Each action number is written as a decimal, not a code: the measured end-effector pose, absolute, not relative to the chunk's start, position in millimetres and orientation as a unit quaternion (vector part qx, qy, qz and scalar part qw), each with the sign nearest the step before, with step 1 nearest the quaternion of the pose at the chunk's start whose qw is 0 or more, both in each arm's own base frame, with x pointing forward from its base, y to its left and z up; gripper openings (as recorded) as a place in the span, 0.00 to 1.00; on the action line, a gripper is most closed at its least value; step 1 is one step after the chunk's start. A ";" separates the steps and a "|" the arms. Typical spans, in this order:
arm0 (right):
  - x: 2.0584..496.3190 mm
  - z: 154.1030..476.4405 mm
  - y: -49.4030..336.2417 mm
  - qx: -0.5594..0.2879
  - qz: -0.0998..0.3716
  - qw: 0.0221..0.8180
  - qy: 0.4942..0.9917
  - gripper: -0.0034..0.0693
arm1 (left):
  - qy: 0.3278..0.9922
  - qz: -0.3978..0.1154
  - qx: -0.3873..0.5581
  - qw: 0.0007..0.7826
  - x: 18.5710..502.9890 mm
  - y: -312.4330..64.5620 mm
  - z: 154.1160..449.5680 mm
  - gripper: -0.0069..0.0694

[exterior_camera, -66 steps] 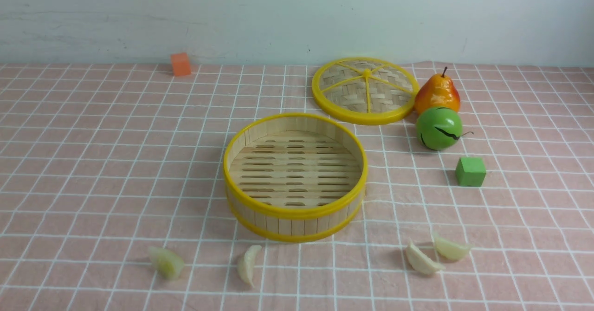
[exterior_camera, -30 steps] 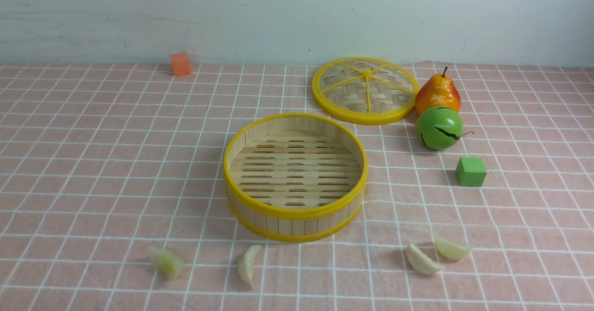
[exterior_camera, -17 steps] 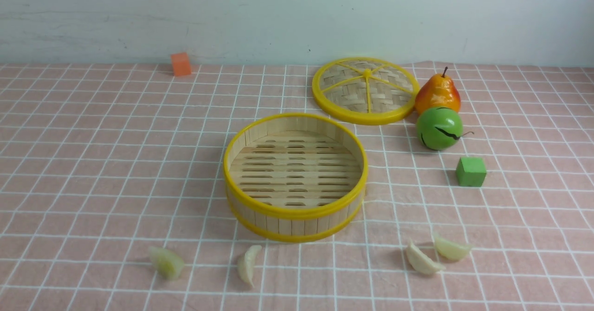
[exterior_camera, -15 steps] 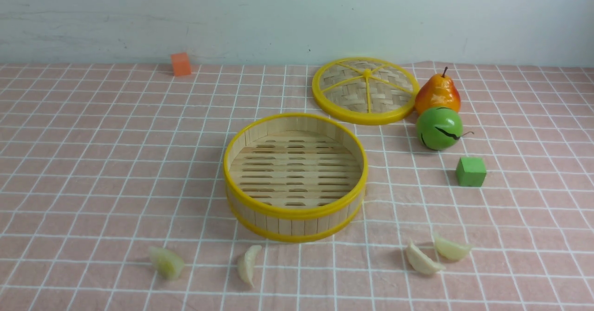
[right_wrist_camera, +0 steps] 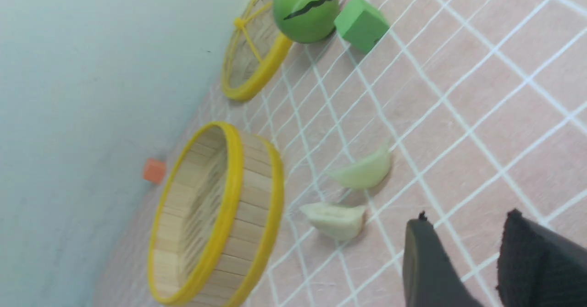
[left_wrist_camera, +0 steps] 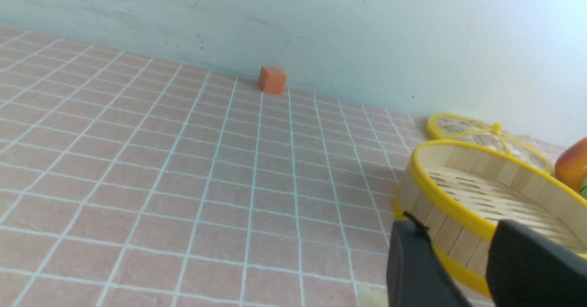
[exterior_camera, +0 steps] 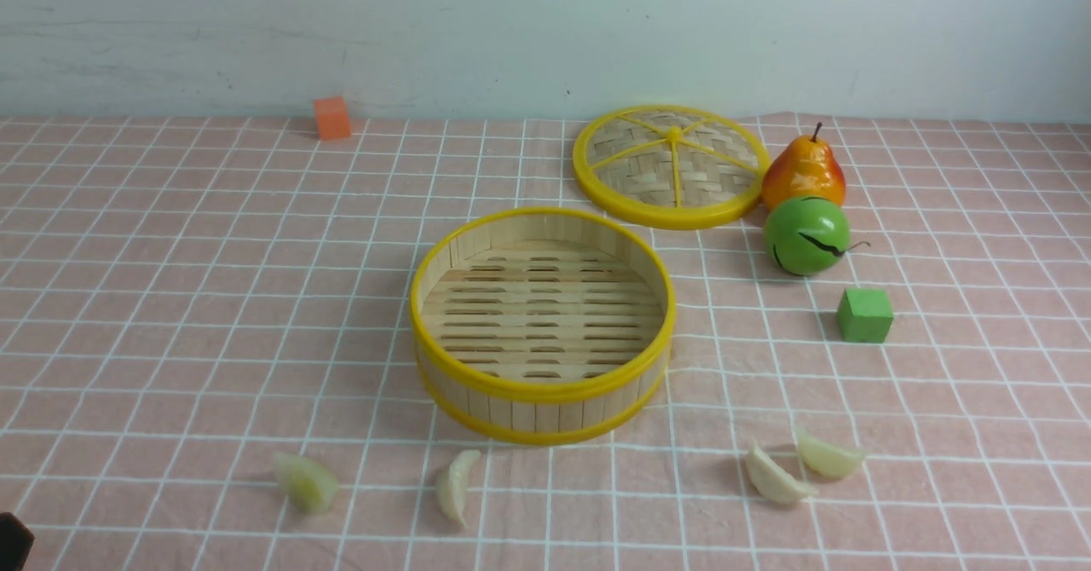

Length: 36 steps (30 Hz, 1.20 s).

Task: Put the dumplings into the steamer on the table with the pink tablecloth.
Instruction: 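Reach for and grasp a dumpling on the table with the left gripper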

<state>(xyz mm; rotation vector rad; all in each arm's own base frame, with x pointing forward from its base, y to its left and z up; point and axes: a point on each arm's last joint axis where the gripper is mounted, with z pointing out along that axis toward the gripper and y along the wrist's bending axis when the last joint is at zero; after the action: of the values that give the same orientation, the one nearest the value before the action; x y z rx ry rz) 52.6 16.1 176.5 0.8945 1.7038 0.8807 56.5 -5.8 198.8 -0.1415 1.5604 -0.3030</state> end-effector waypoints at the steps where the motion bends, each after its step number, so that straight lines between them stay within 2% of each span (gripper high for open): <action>1: 52.6 176.7 16.5 0.372 0.368 0.487 0.699 0.38 | 0.699 -0.140 -0.067 0.698 56.5 -5.8 199.0 0.40; 3: 52.6 176.5 16.9 0.376 0.374 0.484 0.696 0.38 | 0.690 -0.184 -0.108 0.692 56.5 -6.0 199.9 0.40; 6: 52.6 176.6 16.9 0.377 0.375 0.483 0.695 0.38 | 0.647 -0.325 -0.242 0.646 56.4 -6.3 201.9 0.40; 7: 52.6 176.6 16.9 0.377 0.375 0.483 0.695 0.38 | 0.645 -0.330 -0.248 0.644 56.4 -6.3 201.9 0.40; 8: 52.6 176.6 17.0 0.378 0.376 0.483 0.695 0.38 | 0.599 -0.424 -0.340 0.588 56.4 -6.4 202.3 0.40; 9: 52.6 176.6 17.0 0.378 0.376 0.483 0.695 0.38 | 0.595 -0.432 -0.348 0.582 56.4 -6.5 202.3 0.40; 10: 52.6 176.7 17.0 0.376 0.375 0.483 0.696 0.38 | 0.568 -0.473 -0.389 0.549 56.4 -6.6 202.3 0.40; 12: 52.6 176.7 17.0 0.363 0.366 0.490 0.703 0.38 | 0.533 -0.517 -0.434 0.510 56.3 -6.5 202.8 0.40; 17: 52.0 179.8 18.9 0.299 0.333 0.516 0.731 0.38 | 0.504 -0.544 -0.460 0.488 56.4 -5.7 203.9 0.40; 21: 48.8 210.8 21.7 0.221 0.303 0.554 0.743 0.31 | 0.544 -0.511 -0.406 0.527 53.5 -7.9 218.2 0.40; 24: 51.8 242.7 22.7 0.159 0.264 0.570 0.762 0.14 | 0.612 -0.448 -0.318 0.569 45.9 -12.6 247.5 0.35; 26: 58.7 263.7 22.9 0.126 0.239 0.568 0.778 0.05 | 0.676 -0.393 -0.278 0.557 46.4 -15.9 262.5 0.28; 27: 65.7 278.4 22.5 0.105 0.222 0.565 0.788 0.03 | 0.722 -0.355 -0.262 0.533 50.3 -17.5 269.9 0.23; 28: 68.8 279.5 22.5 0.101 0.218 0.557 0.795 0.02 | 0.736 -0.345 -0.257 0.523 50.8 -18.1 269.5 0.21; 29: 80.8 300.9 22.8 0.065 0.197 0.546 0.812 0.02 | 0.795 -0.288 -0.233 0.481 61.0 -19.1 280.4 0.13; 30: 84.6 301.4 22.9 0.061 0.194 0.534 0.820 0.02 | 0.806 -0.278 -0.226 0.471 61.6 -19.5 280.3 0.12; 31: 99.6 316.0 24.1 0.024 0.182 0.503 0.845 0.02 | 0.851 -0.230 -0.193 0.432 73.0 -20.2 290.9 0.07; 32: 99.3 319.6 24.0 0.019 0.179 0.508 0.842 0.02 | 0.855 -0.226 -0.192 0.426 74.5 -20.3 292.2 0.07; 34: 121.8 333.3 27.5 -0.038 0.173 0.441 0.880 0.02 | 0.911 -0.166 -0.127 0.355 93.9 -22.5 304.0 0.07; 36: 139.5 337.0 34.5 -0.086 0.182 0.383 0.902 0.02 | 0.938 -0.144 -0.093 0.302 110.1 -25.5 308.2 0.07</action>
<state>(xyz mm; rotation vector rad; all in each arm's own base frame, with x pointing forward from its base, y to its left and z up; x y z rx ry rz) 139.5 34.5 337.0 -0.2200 2.2999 0.4631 110.1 -25.5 308.2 -0.2474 2.4859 -0.3828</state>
